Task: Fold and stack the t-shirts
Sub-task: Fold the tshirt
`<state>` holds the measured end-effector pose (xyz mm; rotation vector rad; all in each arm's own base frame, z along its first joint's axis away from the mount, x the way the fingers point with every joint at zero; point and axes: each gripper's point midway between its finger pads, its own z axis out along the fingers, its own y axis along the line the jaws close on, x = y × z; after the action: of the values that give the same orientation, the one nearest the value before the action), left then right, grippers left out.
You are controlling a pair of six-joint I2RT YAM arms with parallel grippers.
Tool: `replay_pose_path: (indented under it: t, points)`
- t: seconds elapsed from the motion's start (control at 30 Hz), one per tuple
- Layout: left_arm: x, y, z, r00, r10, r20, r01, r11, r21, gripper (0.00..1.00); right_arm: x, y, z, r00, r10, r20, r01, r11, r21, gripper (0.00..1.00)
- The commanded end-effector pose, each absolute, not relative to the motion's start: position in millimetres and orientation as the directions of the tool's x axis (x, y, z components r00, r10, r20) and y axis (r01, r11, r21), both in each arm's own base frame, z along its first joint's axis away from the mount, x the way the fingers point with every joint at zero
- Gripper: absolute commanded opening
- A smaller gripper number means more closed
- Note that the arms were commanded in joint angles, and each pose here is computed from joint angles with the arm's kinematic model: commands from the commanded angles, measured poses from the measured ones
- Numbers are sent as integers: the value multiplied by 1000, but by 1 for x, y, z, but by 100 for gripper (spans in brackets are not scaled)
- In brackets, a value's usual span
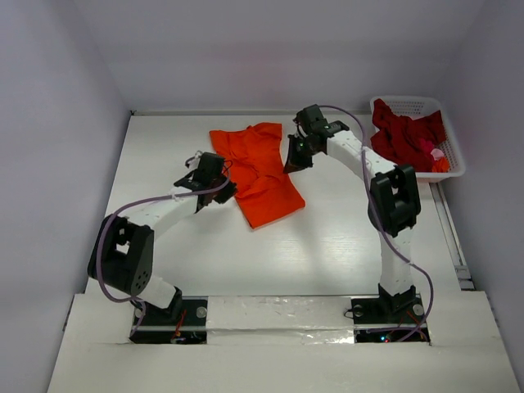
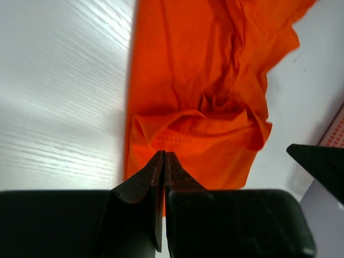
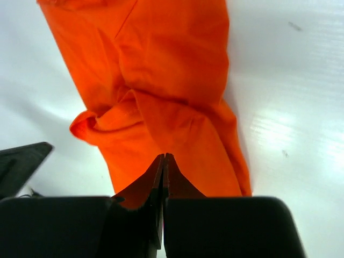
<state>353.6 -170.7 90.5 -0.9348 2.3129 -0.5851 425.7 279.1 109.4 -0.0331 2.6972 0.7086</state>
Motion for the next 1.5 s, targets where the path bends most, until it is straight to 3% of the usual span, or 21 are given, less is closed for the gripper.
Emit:
replay_pose_path:
  t: [0.0,0.13,0.2,0.23,0.27,0.4,0.5,1.17,1.47]
  points:
    - [343,-188,98,-627,-696,-351,-440,688,-577,0,414,295,142,-912,48,-407,-181,843,506,0]
    - [334,-205,83,-657,-675,-335,-436,703,-562,2,402,301,124,-929,16,-369,-183,848,497,4]
    - [335,-205,76,-653,-682,-328,-448,698,-558,15,402,301,120,-929,17,-371,-183,849,496,16]
    - [335,-205,74,-652,-684,-327,-451,697,-558,24,401,300,116,-931,15,-365,-179,851,494,16]
    - [336,-205,72,-651,-686,-325,-455,695,-556,26,401,301,114,-933,14,-360,-178,851,495,16]
    - [339,-213,63,-671,-670,-319,-451,709,-542,16,397,301,105,-942,12,-334,-166,850,500,7]
    - [343,-215,58,-677,-664,-316,-454,716,-530,13,393,304,105,-942,5,-335,-173,848,501,7]
    - [371,-240,54,-688,-658,-306,-433,711,-554,12,374,309,76,-959,-24,-283,-166,857,489,1]
    - [413,-205,61,-625,-707,-331,-472,681,-560,12,369,310,80,-955,-34,-293,-179,856,485,1]
